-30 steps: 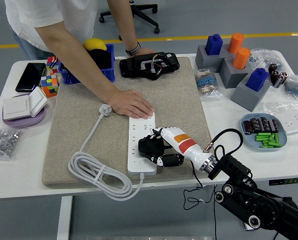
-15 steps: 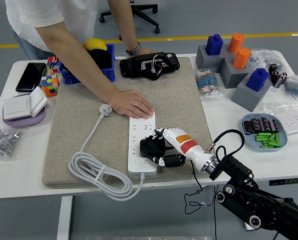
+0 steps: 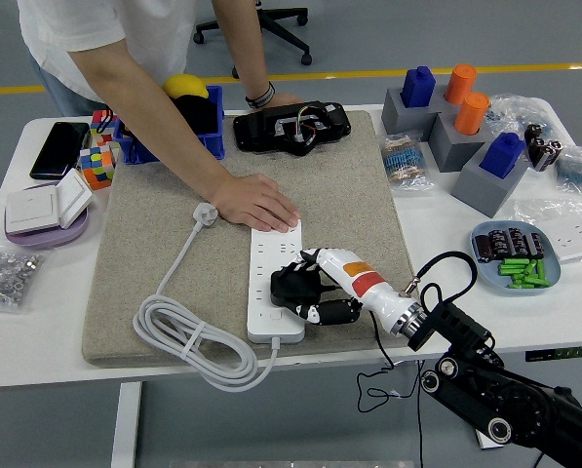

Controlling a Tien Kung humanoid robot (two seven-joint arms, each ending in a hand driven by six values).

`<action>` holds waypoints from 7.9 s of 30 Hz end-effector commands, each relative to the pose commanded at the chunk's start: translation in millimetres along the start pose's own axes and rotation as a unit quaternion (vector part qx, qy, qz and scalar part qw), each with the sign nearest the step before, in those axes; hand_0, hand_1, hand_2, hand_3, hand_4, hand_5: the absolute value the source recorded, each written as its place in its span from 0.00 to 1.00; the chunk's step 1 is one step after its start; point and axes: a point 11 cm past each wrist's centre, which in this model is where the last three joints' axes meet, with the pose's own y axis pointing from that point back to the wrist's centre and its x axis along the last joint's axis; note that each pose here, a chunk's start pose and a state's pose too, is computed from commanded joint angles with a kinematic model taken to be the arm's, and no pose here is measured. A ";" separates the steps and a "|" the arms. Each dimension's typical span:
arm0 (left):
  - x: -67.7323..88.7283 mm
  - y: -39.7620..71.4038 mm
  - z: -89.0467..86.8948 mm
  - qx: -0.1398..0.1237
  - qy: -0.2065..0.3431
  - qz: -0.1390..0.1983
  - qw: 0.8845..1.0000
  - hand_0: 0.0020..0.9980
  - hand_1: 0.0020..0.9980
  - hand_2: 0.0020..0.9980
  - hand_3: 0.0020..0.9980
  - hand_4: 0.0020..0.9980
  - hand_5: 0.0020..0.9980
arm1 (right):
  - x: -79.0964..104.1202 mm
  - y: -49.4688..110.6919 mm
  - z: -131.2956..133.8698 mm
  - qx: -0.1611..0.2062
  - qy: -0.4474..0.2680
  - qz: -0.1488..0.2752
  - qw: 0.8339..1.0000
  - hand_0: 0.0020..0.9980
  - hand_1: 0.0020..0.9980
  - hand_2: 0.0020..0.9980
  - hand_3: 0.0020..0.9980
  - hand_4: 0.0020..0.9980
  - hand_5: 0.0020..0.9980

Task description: Press the white button,pick up the black plug,place it near the board,insert it into the board

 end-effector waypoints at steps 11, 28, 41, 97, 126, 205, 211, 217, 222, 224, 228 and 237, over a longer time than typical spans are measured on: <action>0.3 0.1 0.6 0.000 -0.001 0.000 1.000 0.46 0.50 0.51 0.58 0.59 0.27 | -2.9 0.3 2.3 -0.004 -0.007 -0.010 1.000 0.78 0.76 0.73 0.78 0.99 0.20; -0.5 0.0 0.2 0.000 0.000 -0.001 1.000 0.47 0.50 0.51 0.58 0.59 0.27 | 7.3 0.7 -2.7 0.006 -0.006 0.004 1.000 0.86 0.85 0.80 0.82 1.00 0.32; 0.5 0.4 3.4 -0.004 0.004 0.000 1.000 0.47 0.50 0.51 0.58 0.59 0.27 | 75.1 24.5 19.3 -0.033 0.004 0.104 0.994 0.87 0.85 0.80 0.81 1.00 0.35; -0.2 0.7 4.7 -0.003 -0.001 -0.001 1.000 0.47 0.50 0.51 0.58 0.59 0.26 | 162.6 133.1 58.8 -0.153 -0.017 0.287 0.946 0.86 0.79 0.75 0.77 1.00 0.35; -0.6 1.9 13.5 -0.013 0.007 -0.002 1.000 0.46 0.50 0.51 0.58 0.59 0.26 | 167.3 136.2 60.6 -0.158 -0.031 0.306 0.938 0.83 0.77 0.74 0.75 0.96 0.31; 16.4 2.5 15.9 -0.011 -0.001 0.013 1.000 0.47 0.50 0.51 0.58 0.59 0.26 | 162.9 134.3 61.0 -0.155 -0.034 0.292 0.943 0.80 0.74 0.72 0.67 0.87 0.27; 16.6 1.6 9.9 -0.006 -0.003 0.013 1.000 0.47 0.50 0.51 0.58 0.59 0.26 | 159.2 136.0 63.0 -0.163 -0.037 0.287 0.943 0.80 0.75 0.73 0.67 0.87 0.26; 17.3 1.2 6.8 -0.003 -0.007 0.014 1.000 0.47 0.50 0.51 0.58 0.59 0.26 | 158.4 137.7 62.8 -0.158 -0.035 0.290 0.943 0.80 0.76 0.73 0.67 0.86 0.25; 18.1 1.2 6.8 -0.004 -0.007 0.015 1.000 0.47 0.50 0.51 0.58 0.59 0.26 | 162.0 139.1 60.3 -0.146 -0.032 0.301 0.942 0.78 0.74 0.71 0.65 0.85 0.24; 18.3 1.2 6.7 -0.003 -0.008 0.015 1.000 0.47 0.50 0.51 0.58 0.59 0.26 | 161.7 139.9 61.9 -0.153 -0.034 0.300 0.941 0.78 0.74 0.71 0.65 0.85 0.24; 17.5 1.0 5.5 -0.002 -0.008 0.014 1.000 0.47 0.50 0.51 0.58 0.59 0.26 | 159.5 140.9 64.7 -0.165 -0.037 0.294 0.941 0.78 0.74 0.72 0.65 0.85 0.24; 14.4 0.5 2.6 -0.001 -0.005 0.012 1.000 0.47 0.50 0.51 0.58 0.59 0.26 | 155.0 142.7 68.1 -0.179 -0.044 0.286 0.940 0.77 0.74 0.72 0.67 0.85 0.23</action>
